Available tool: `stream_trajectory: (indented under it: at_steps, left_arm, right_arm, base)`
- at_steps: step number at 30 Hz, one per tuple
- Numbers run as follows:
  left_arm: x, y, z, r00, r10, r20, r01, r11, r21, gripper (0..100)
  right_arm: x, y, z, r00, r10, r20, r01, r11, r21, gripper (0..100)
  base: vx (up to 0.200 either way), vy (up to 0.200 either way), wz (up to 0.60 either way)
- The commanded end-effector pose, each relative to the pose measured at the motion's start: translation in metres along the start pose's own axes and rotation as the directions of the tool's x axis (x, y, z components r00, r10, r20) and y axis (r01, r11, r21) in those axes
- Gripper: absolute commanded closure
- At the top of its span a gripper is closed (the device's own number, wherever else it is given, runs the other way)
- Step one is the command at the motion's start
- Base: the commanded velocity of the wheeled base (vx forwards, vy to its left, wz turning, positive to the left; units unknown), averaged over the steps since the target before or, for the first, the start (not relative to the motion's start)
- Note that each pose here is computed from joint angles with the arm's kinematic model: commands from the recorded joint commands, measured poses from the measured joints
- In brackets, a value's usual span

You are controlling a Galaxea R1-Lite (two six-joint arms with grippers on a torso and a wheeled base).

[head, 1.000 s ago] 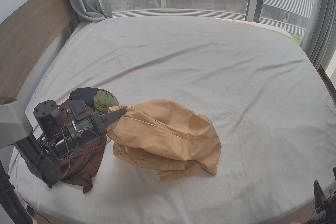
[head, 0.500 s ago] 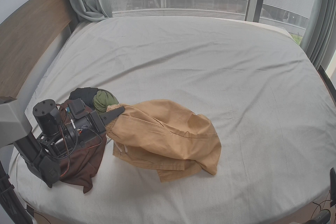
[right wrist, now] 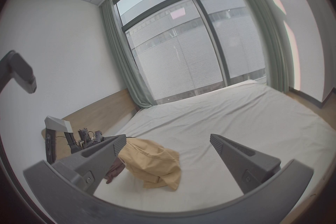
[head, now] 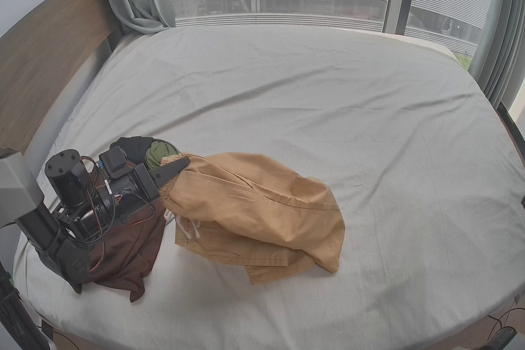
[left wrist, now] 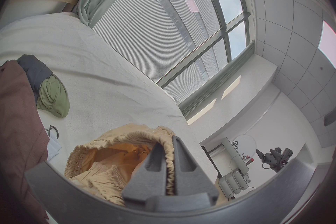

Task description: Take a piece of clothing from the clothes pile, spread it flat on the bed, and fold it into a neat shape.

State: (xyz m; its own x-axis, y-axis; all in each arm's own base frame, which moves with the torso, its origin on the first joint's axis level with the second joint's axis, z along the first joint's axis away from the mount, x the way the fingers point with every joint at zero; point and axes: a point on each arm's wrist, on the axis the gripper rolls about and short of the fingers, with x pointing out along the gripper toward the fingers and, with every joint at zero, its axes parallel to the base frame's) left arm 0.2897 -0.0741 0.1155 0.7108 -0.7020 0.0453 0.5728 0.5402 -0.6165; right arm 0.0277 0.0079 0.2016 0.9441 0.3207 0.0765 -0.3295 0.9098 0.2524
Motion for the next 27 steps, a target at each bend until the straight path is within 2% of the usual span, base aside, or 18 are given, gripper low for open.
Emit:
stream_trajectory:
  at_steps: [1,4,7,13,17,19,21,22,23,27]
  left_arm:
    - [-0.001,-0.004,0.006,1.000,-0.014,0.020,0.014,1.000,0.001,100]
    - [-0.001,-0.004,0.007,1.000,-0.014,0.023,0.014,1.000,0.003,100]
    - [0.000,-0.004,0.009,0.999,-0.018,0.027,0.018,1.000,0.005,100]
    - [0.001,-0.005,0.010,0.999,-0.022,0.032,0.022,1.000,0.011,100]
    - [0.000,-0.005,0.010,0.999,-0.020,0.032,0.020,1.000,0.013,100]
    - [0.000,-0.005,0.009,0.999,-0.019,0.031,0.019,1.000,0.014,100]
    - [0.000,-0.004,0.010,0.999,-0.019,0.033,0.018,1.000,0.015,100]
    - [0.000,-0.004,0.010,0.999,-0.019,0.033,0.018,1.000,0.015,100]
    - [0.000,-0.004,0.010,0.999,-0.019,0.033,0.018,1.000,0.015,100]
    - [-0.002,-0.001,0.012,0.999,-0.008,0.039,0.008,1.000,0.013,100]
  right_arm:
    - [0.063,-0.003,0.009,0.986,0.084,-0.146,-0.074,0.994,0.076,0]
    - [0.085,0.004,0.020,0.975,0.139,-0.171,-0.124,0.987,0.099,0]
    - [0.102,0.008,0.019,0.962,0.172,-0.212,-0.146,0.981,0.131,0]
    - [0.139,0.010,0.022,0.954,0.181,-0.238,-0.150,0.979,0.142,0]
    - [0.152,0.007,0.009,0.943,0.178,-0.282,-0.140,0.978,0.152,0]
    - [0.159,0.003,-0.008,0.921,0.172,-0.349,-0.119,0.979,0.167,0]
    - [0.163,0.002,-0.013,0.914,0.166,-0.369,-0.107,0.978,0.177,0]
    - [0.169,0.000,-0.021,0.901,0.159,-0.405,-0.078,0.975,0.209,0]
    - [0.170,-0.001,-0.023,0.897,0.160,-0.412,-0.074,0.973,0.218,0]
    - [0.179,-0.006,-0.047,0.839,0.210,-0.501,-0.057,0.951,0.304,0]
  base:
    - [0.000,0.000,0.00]
    - [0.000,0.000,0.00]
    - [0.000,0.000,0.00]
    - [0.000,0.000,0.00]
    - [0.000,0.000,0.00]
    - [0.000,0.000,0.00]
    - [0.000,0.000,0.00]
    - [0.000,0.000,0.00]
    - [0.000,0.000,0.00]
    - [0.000,0.000,0.00]
